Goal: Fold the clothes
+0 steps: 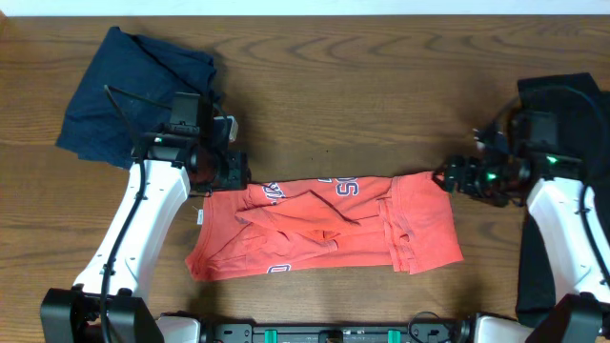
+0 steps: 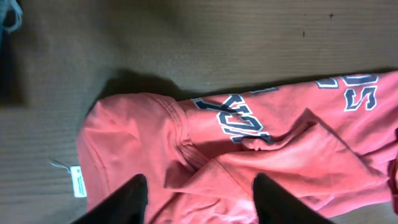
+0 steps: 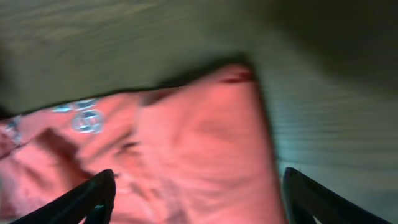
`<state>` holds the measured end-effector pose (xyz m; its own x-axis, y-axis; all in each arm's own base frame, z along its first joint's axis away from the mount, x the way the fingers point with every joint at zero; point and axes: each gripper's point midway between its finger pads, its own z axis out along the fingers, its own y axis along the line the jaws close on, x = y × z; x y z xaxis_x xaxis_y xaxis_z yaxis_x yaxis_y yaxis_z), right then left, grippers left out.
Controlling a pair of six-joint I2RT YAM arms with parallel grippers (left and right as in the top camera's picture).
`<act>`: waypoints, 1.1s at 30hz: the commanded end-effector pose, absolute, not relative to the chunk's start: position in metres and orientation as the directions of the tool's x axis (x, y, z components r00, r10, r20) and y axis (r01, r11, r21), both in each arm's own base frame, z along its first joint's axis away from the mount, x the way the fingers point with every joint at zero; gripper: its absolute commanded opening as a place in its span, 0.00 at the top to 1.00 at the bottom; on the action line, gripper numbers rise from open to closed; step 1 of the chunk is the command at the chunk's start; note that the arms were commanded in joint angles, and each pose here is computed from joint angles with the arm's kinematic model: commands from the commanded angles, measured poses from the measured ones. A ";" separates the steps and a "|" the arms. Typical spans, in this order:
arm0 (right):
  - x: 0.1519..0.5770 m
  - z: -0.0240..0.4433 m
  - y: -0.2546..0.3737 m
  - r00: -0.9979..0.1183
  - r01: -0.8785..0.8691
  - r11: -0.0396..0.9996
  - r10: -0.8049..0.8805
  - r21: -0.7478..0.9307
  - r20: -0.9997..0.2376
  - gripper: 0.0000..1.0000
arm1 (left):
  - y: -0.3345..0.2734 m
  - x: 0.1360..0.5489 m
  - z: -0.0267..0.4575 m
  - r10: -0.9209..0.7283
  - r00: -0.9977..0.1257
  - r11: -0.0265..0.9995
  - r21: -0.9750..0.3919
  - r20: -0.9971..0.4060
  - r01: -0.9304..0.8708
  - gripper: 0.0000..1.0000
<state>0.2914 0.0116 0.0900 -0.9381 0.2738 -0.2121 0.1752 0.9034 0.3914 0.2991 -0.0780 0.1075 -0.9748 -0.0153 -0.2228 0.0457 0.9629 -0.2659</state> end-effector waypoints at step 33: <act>0.247 0.007 0.044 -0.963 0.045 0.762 0.206 0.645 -0.175 0.91 | -0.080 0.301 0.117 -0.005 -0.969 0.960 -0.272 -0.245 0.064 0.28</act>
<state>0.2473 0.0360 0.0027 -0.9609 0.2237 -0.1631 0.0814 0.7915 0.6058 0.2972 -0.0790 0.1073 -0.9766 -0.0152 -0.2147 0.0449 0.9612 -0.2722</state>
